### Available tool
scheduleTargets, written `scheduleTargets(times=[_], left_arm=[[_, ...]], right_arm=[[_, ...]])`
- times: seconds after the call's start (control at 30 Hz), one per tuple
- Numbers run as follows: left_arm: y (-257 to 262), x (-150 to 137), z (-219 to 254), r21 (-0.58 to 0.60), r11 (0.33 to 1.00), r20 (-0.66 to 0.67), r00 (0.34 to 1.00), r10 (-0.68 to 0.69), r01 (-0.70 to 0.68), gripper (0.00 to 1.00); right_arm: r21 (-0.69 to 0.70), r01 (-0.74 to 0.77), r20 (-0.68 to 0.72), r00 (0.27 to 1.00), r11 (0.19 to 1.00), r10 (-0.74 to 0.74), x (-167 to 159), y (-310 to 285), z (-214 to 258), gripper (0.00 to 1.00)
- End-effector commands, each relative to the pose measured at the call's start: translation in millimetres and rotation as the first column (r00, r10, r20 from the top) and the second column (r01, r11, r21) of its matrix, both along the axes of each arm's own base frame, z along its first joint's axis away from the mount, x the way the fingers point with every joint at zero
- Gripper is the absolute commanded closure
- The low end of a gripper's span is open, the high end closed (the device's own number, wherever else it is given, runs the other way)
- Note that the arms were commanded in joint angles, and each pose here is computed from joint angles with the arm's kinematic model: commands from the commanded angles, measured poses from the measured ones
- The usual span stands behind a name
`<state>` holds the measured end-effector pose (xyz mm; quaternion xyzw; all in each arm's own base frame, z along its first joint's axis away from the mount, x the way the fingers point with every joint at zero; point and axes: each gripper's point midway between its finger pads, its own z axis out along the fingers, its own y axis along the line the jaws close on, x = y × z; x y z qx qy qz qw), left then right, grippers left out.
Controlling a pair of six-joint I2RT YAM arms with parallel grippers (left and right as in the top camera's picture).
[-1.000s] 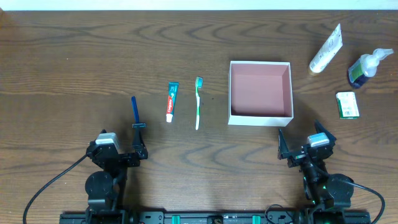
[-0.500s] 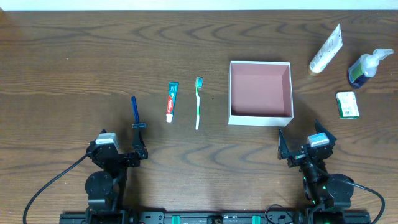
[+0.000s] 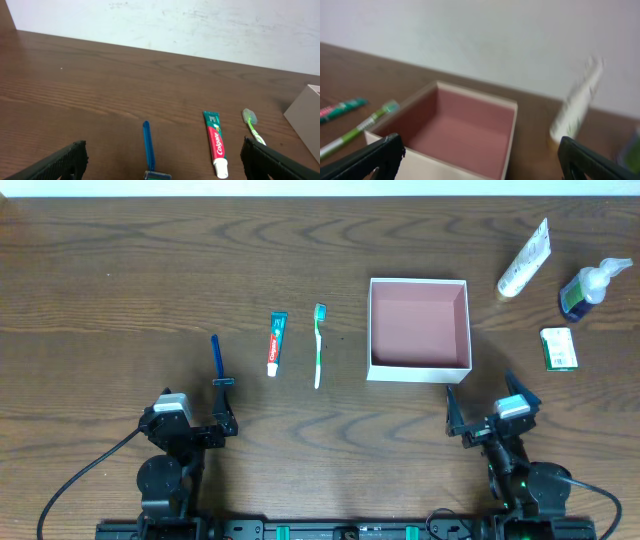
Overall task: Pack container
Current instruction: 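Move the right gripper to the white Pantene tube and grasp it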
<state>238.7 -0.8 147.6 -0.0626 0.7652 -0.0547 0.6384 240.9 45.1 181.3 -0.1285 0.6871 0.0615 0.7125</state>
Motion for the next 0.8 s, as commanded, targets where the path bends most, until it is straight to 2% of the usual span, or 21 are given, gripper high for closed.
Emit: scheduleTargets(times=[0.0,0.1,0.17,0.3,0.43,0.53,0.6,0.7,0.77], left_arm=[[-1.6,-1.1,-14.2,0.01,1.0,-0.04,0.999,-0.013,0.013,0.02],[-1.6,-1.1,-14.2,0.01,1.0,-0.04,0.999,-0.013,0.013,0.02],[-1.6,-1.1,-14.2,0.01,1.0,-0.04,0.999,-0.013,0.013,0.02],[-1.6,-1.1,-14.2,0.01,1.0,-0.04,0.999,-0.013,0.013,0.02],[-1.6,-1.1,-14.2,0.01,1.0,-0.04,0.999,-0.013,0.013,0.02],[-1.6,-1.1,-14.2,0.01,1.0,-0.04,0.999,-0.013,0.013,0.02],[-1.6,-1.1,-14.2,0.01,1.0,-0.04,0.999,-0.013,0.013,0.02],[-1.6,-1.1,-14.2,0.01,1.0,-0.04,0.999,-0.013,0.013,0.02],[-1.6,-1.1,-14.2,0.01,1.0,-0.04,0.999,-0.013,0.013,0.02]], right_arm=[[-0.022,-0.111,0.079,0.99,0.994,0.113,-8.0,17.8,19.3,0.01],[-0.077,-0.112,0.203,0.971,0.991,0.125,-15.4,19.9,57.0,0.01],[-0.118,-0.059,0.254,0.963,0.991,0.087,-18.3,13.9,85.3,0.01],[-0.21,0.012,0.264,0.963,0.978,0.045,-13.7,6.6,126.5,0.01],[-0.274,0.084,0.203,0.979,0.958,-0.027,18.9,-6.5,173.3,0.01],[-0.299,0.134,0.066,0.991,0.945,-0.12,63.1,-24.7,194.6,0.01],[-0.304,0.118,-0.089,0.984,0.945,-0.152,95.3,-36.1,200.6,0.01],[-0.248,0.069,-0.37,0.915,0.966,-0.16,136.1,-51.8,197.0,0.01],[-0.192,0.001,-0.522,0.847,0.981,-0.102,154.8,-50.3,192.1,0.01]])
